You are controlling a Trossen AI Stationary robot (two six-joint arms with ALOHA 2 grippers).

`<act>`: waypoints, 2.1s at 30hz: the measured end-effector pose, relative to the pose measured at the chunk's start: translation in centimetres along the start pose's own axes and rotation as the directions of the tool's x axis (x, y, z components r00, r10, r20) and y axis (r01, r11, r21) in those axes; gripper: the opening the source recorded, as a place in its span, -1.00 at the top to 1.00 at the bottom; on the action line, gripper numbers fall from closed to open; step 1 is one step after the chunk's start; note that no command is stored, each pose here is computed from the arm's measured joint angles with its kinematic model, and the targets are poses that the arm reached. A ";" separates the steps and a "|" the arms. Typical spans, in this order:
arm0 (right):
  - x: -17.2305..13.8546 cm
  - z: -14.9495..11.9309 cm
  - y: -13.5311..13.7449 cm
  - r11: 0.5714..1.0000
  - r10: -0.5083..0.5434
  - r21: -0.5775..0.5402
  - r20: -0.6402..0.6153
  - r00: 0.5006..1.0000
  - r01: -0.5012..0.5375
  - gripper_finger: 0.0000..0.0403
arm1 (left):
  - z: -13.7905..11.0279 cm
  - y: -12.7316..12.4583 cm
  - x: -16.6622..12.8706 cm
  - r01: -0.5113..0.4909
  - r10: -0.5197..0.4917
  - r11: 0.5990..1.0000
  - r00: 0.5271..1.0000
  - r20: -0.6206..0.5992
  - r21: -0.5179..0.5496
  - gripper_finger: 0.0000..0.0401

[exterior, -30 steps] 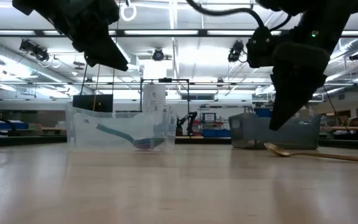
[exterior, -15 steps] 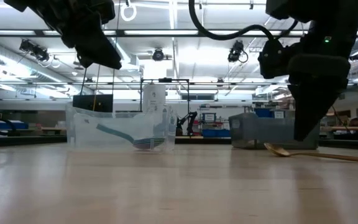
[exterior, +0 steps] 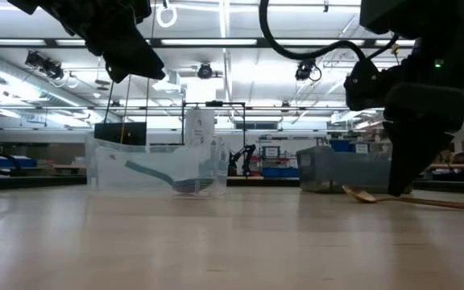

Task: Sort silverware by color (type)
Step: Put the gold spoon into the black bin

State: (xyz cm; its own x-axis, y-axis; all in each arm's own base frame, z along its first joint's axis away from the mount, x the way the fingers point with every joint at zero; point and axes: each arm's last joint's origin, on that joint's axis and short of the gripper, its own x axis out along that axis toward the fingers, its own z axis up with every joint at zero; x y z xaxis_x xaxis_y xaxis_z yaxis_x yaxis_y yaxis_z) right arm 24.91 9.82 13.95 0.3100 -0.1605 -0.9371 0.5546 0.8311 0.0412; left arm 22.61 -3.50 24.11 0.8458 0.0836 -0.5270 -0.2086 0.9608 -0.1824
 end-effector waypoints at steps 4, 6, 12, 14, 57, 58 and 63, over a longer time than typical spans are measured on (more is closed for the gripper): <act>-0.1 -0.2 0.2 1.000 -0.014 -0.022 0.026 1.000 0.014 0.56 | 0.4 -0.1 0.0 0.012 -0.013 0.999 0.999 0.038 0.030 0.41; -0.1 -0.3 0.2 1.000 -0.016 -0.025 0.032 0.999 0.016 0.58 | 0.5 -0.1 0.0 0.016 -0.017 0.999 0.999 0.051 0.033 0.41; 0.0 -0.4 0.1 1.000 -0.017 -0.021 0.025 1.000 0.018 0.62 | 0.6 -0.5 -0.1 0.034 -0.036 0.999 0.997 0.069 0.036 0.41; 0.2 -0.7 -0.1 1.000 -0.018 -0.017 0.012 1.000 0.018 0.63 | 0.7 -0.7 -0.1 0.045 -0.049 0.998 0.995 0.081 0.051 0.41; -2.3 1.0 -2.9 0.986 0.163 -0.014 -0.076 0.984 -0.164 0.95 | 3.0 -2.1 -0.2 -0.082 -0.071 0.917 0.929 0.362 0.391 0.41; -2.7 1.2 -3.3 0.986 0.165 -0.015 -0.075 0.983 -0.166 0.95 | 3.0 -2.1 -0.2 -0.082 -0.070 0.916 0.931 0.359 0.392 0.41; -4.9 1.7 -4.9 0.980 0.180 -0.076 -0.043 0.983 -0.183 0.95 | 2.9 -2.1 0.0 -0.067 -0.068 0.931 0.934 0.350 0.359 0.41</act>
State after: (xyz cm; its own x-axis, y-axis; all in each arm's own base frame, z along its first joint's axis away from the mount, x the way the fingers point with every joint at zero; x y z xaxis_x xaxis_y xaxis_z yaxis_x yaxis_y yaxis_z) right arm 22.00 5.59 18.91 0.3709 0.0149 -0.9285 0.4280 0.8846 0.1852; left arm 24.42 -4.80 26.89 0.9762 0.1057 -0.1893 -0.0748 0.9837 0.1633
